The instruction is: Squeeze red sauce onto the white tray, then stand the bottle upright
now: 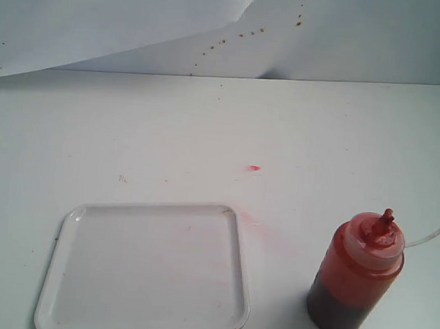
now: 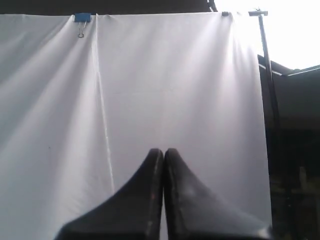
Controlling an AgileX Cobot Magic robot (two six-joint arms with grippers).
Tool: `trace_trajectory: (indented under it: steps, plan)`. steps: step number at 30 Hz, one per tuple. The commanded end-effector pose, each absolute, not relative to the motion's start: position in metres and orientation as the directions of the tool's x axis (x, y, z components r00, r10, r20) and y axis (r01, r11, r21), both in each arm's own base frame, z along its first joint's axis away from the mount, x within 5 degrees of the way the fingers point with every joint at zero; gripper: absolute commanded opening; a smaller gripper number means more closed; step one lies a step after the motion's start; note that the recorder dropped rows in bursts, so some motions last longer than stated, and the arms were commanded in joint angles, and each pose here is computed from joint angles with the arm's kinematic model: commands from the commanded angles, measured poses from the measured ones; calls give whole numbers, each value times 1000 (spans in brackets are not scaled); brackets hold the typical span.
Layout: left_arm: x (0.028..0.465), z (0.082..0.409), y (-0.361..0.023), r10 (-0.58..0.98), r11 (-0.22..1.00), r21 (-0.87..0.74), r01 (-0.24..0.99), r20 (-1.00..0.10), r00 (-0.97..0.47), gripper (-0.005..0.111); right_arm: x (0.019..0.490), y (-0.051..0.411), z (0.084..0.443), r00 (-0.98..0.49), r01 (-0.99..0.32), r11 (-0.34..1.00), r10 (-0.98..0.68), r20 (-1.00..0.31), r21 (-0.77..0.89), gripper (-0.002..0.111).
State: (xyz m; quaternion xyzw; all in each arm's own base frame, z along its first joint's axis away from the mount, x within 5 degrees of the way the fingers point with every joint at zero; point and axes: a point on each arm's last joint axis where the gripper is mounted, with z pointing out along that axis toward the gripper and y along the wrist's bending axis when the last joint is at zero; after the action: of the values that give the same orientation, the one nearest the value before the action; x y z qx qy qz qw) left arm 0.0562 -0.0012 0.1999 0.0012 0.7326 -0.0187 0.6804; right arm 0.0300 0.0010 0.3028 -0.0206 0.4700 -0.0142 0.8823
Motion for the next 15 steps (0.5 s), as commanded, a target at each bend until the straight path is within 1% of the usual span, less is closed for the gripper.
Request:
trace_trajectory:
  steps: [1,4,8,10,11,12,15]
  plan:
    - [56,199,-1,-31,999,-33,28,-997,-75,0,54,1,290,438,19,995,-93,-894,-94,0]
    - [56,199,-1,-31,999,-33,28,-997,-75,0,78,0,265,344,15,999,-54,-938,-52,0]
    - [56,199,-1,-31,999,-33,28,-997,-75,0,88,0,241,290,-3,1000,10,-957,9,0]
    - [56,199,-1,-31,999,-33,28,-997,-75,0,90,0,236,263,-16,998,55,-963,53,0]
    - [56,199,-1,-31,999,-33,28,-997,-75,0,91,1,233,229,-17,999,53,-972,50,0]
    - [56,199,-1,-31,999,-33,28,-997,-75,0,92,2,227,166,-21,999,31,-986,28,0]
    - [56,199,-1,-31,999,-33,28,-997,-75,0,92,8,224,138,-72,991,-105,-985,-115,0]
